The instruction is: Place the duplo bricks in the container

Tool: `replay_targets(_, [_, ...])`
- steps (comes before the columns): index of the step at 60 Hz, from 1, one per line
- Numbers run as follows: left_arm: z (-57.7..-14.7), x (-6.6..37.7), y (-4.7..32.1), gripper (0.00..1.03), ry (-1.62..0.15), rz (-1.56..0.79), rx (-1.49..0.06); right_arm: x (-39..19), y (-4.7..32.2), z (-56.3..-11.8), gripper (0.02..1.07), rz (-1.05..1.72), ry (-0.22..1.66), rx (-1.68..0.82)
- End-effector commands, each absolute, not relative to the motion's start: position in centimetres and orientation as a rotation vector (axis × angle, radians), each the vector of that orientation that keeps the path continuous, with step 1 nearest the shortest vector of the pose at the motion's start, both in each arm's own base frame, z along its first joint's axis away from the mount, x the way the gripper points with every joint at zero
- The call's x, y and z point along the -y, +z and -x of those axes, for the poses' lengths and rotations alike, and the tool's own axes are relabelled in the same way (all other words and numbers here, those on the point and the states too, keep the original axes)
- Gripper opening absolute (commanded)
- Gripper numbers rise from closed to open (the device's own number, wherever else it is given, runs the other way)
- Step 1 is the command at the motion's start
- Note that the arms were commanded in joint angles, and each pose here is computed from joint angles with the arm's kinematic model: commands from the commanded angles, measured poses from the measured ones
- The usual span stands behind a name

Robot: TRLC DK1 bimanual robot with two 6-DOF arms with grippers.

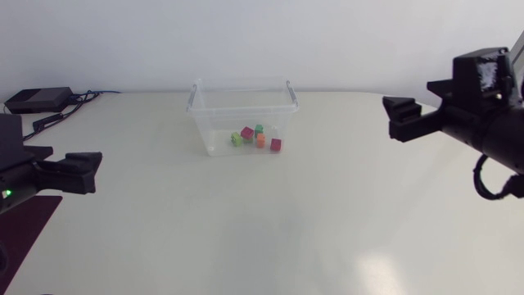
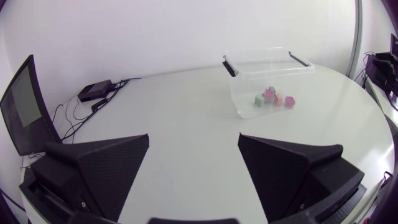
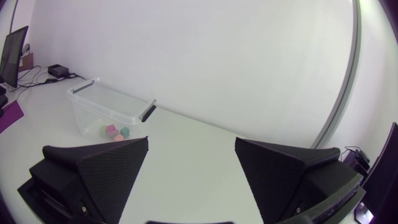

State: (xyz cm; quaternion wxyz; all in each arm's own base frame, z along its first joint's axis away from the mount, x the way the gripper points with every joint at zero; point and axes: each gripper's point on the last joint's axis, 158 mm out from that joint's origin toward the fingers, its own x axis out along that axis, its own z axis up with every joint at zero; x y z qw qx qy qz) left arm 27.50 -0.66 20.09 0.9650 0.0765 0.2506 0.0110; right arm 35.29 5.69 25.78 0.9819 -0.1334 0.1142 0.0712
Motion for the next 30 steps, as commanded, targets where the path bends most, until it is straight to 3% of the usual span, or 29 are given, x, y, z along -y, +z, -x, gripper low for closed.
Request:
replay_targets(1, [-27.2, 0.2, 18.9, 1.00, 0.035, -0.176, -0.514, -3.8, 25.2, -33.8, 1.03, 0.279, 0.094, -0.214])
replay_targets(30, [-26.3, -0.7, 16.3, 1.00, 0.062, -0.155, -0.439, 0.4, 22.3, -28.2, 1.03, 0.249, -0.029, -0.154])
